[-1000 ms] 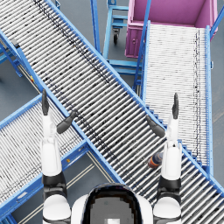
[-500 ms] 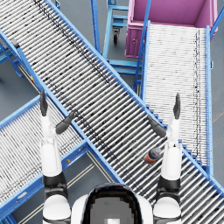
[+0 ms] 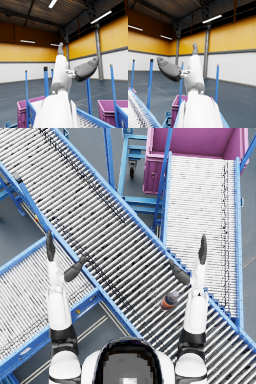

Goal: Pick up the oil and place it on the left assembly line, put the cola on the right, and keep Sprite still

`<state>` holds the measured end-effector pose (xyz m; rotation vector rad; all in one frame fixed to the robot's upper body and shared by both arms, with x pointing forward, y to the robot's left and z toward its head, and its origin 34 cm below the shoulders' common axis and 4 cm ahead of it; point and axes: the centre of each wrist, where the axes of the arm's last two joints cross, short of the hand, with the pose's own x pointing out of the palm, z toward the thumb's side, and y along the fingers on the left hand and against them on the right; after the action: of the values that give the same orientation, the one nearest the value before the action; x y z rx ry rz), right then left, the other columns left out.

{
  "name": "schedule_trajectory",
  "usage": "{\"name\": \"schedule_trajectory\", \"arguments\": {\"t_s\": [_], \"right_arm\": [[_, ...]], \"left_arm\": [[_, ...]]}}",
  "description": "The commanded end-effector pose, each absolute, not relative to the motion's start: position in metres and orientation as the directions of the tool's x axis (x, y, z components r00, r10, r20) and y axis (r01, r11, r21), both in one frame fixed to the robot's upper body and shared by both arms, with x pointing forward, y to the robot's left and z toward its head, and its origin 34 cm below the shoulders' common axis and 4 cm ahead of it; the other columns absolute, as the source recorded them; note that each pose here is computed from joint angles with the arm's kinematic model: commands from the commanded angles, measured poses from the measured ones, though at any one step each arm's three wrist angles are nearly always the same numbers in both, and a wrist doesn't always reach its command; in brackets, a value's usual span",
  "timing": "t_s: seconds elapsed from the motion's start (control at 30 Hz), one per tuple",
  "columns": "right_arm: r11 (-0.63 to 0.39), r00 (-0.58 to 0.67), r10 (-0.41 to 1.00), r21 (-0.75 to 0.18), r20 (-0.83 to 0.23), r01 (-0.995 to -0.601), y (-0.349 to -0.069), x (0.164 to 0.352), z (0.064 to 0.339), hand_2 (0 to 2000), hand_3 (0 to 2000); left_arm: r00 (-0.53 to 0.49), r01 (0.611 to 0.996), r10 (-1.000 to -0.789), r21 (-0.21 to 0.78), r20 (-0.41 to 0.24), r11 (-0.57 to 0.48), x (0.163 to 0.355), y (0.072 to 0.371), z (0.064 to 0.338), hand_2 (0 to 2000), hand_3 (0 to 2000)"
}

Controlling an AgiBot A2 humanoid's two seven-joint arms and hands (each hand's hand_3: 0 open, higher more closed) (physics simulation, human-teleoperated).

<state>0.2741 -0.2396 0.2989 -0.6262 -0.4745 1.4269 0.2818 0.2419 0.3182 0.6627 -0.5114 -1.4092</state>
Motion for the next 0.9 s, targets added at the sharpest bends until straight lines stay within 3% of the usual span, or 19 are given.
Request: {"name": "schedule_trajectory", "arguments": {"t_s": [0.03, 0.8, 0.87, 0.9], "right_arm": [[0.036, 0.102, 0.993, -0.66, -0.063, -0.751, -0.241, 0.273, 0.301, 0, 0], [0.037, 0.092, 0.994, -0.635, -0.053, -0.772, -0.237, 0.273, 0.291, 0, 0], [0.038, 0.092, 0.994, -0.634, -0.052, -0.772, -0.237, 0.273, 0.29, 0, 0], [0.035, 0.089, 0.995, -0.643, -0.053, -0.765, -0.236, 0.273, 0.294, 0, 0]], "left_arm": [[0.108, 0.714, -0.992, 0.699, -0.058, 0.036, 0.282, 0.242, 0.322, 0, 0], [0.103, 0.729, -0.993, 0.683, -0.048, 0.042, 0.28, 0.24, 0.314, 0, 0], [0.106, 0.717, -0.993, 0.696, -0.046, 0.044, 0.279, 0.241, 0.318, 0, 0], [0.102, 0.729, -0.994, 0.683, -0.047, 0.043, 0.28, 0.24, 0.313, 0, 0]]}}
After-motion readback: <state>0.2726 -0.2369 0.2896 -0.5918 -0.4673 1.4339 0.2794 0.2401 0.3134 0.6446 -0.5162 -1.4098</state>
